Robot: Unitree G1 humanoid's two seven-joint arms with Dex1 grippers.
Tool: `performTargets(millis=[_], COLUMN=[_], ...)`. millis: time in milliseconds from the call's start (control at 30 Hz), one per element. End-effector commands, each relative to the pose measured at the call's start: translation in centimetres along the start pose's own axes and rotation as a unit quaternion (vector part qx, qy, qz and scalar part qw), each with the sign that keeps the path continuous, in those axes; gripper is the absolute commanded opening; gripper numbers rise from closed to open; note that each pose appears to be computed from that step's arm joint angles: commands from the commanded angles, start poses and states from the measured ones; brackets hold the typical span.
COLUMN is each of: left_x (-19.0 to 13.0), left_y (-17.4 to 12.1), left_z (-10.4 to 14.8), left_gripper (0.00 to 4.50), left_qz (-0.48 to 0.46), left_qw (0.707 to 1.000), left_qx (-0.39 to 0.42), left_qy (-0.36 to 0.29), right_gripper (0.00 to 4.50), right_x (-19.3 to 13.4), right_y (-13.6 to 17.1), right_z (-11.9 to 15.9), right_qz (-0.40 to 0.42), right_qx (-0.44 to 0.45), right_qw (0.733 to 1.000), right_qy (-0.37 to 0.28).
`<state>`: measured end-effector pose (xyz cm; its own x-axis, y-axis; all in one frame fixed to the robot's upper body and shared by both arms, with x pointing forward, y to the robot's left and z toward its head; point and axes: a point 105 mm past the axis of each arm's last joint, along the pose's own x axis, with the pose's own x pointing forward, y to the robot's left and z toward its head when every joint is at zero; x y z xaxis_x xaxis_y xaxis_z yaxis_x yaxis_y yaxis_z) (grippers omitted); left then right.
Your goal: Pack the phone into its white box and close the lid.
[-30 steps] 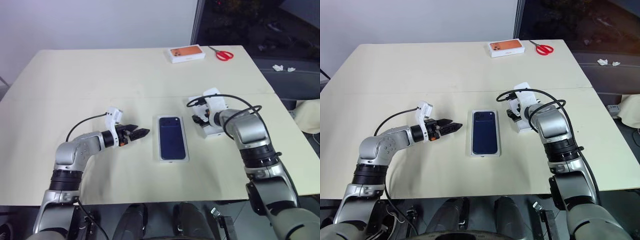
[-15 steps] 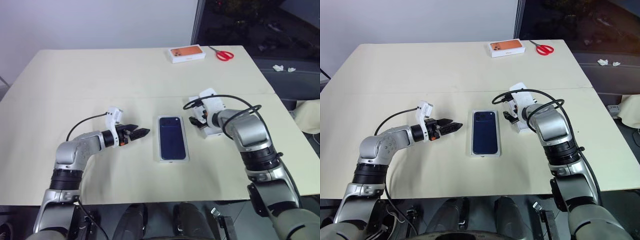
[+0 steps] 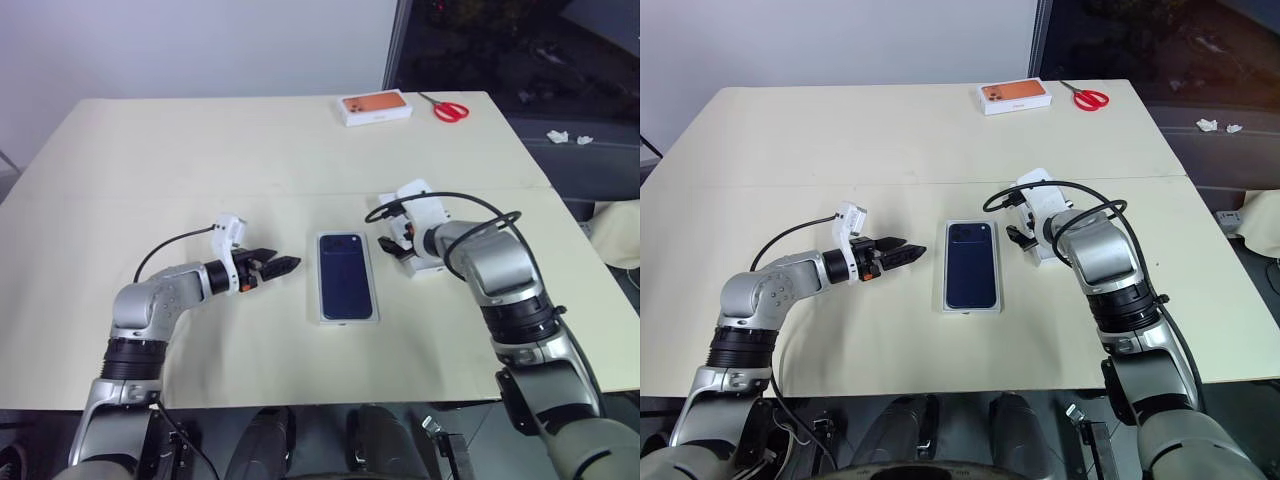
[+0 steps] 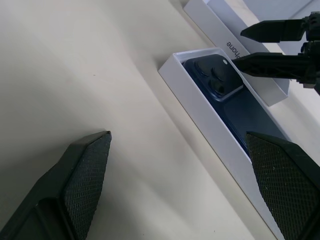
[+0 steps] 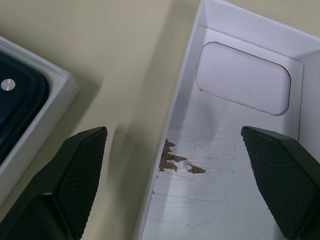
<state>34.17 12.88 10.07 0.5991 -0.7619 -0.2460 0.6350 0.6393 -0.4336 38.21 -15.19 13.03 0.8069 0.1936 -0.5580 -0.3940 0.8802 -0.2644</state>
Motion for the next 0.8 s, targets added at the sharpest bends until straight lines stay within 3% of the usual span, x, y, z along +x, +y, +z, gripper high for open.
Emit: performTargets(millis=[33, 100, 233, 467, 633, 800], left_x=[-0.2, -0.1, -0.1, -0.1, -0.2, -0.5], left_y=[0.4, 0.4, 0.3, 0.2, 0.3, 0.4], left_z=[-0.2, -0.2, -0.3, -0.2, 0.0, 0.3], left_gripper=[4.50, 4.50, 4.50, 4.50, 4.50, 4.50], left_qz=[0.013, 0.012, 0.012, 0.012, 0.013, 0.013], left_qw=[1.000, 1.000, 1.000, 1.000, 1.000, 1.000], left_qx=[-0.004, -0.004, -0.004, -0.005, -0.004, 0.006], left_qy=[0.004, 0.003, 0.004, 0.004, 0.003, 0.000], right_gripper=[4.25, 3.61, 1.71, 1.71, 0.07, 0.07], right_x=[-0.6, -0.6, -0.5, -0.4, -0.2, -0.3], right_y=[-0.1, 0.0, 0.3, 0.5, 0.6, 0.8], right_z=[0.5, 0.2, 0.1, -0.1, 0.0, 1.0], right_qz=[-0.003, -0.002, 0.003, 0.007, 0.006, 0.016], right_qx=[-0.006, -0.004, 0.003, 0.011, 0.033, 0.059], right_qw=[1.000, 1.000, 1.000, 1.000, 0.999, 0.998], right_qy=[-0.016, -0.012, -0.010, -0.008, -0.008, -0.025])
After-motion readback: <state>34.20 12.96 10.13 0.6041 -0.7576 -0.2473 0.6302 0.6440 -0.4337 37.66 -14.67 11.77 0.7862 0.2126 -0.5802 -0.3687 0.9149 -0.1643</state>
